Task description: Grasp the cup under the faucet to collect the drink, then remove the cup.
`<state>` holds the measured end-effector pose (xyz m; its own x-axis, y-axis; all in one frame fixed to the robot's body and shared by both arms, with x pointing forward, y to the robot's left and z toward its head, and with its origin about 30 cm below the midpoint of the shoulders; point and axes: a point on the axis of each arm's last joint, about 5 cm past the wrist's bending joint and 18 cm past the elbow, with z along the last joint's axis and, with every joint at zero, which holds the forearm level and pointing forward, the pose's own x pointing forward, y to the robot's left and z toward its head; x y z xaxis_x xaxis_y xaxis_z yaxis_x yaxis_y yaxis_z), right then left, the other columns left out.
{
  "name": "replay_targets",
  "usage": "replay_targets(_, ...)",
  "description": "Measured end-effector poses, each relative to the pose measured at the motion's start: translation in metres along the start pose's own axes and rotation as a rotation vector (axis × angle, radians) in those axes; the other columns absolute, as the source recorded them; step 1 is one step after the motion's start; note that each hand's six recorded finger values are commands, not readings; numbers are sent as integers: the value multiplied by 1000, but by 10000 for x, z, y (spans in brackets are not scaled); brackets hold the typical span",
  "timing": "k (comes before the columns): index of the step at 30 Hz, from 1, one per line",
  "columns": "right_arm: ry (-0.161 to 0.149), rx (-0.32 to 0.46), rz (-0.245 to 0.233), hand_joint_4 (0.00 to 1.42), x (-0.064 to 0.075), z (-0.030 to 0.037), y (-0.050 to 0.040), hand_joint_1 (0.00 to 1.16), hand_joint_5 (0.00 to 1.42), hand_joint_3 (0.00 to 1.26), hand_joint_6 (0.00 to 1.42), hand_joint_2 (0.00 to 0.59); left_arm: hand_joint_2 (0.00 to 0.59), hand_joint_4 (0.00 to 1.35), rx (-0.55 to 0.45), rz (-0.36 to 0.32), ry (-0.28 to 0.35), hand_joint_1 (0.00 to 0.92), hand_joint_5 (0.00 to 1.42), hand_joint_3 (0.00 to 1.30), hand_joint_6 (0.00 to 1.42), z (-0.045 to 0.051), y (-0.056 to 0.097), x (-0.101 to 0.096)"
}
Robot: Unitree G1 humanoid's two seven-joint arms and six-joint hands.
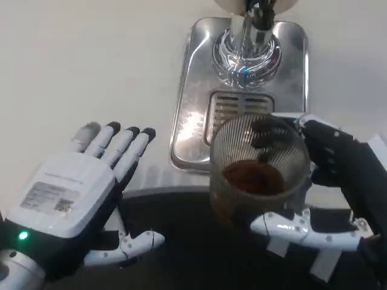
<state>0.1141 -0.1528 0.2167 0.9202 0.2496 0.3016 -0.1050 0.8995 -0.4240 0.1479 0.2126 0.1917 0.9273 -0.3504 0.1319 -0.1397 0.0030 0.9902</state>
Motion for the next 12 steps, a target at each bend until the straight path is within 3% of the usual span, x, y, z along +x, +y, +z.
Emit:
replay_targets(5,-3,9,5,678,-69,-13,7,1162,805,653,1036,407,167,0,-15,1,-31,26,0,0,0,15,0,-7)
replay_targets(12,19,9,6,676,-152,-36,6,1162,801,652,1020,420,168,0,-33,-10,-42,19,0,0,0,33,-15,-57)
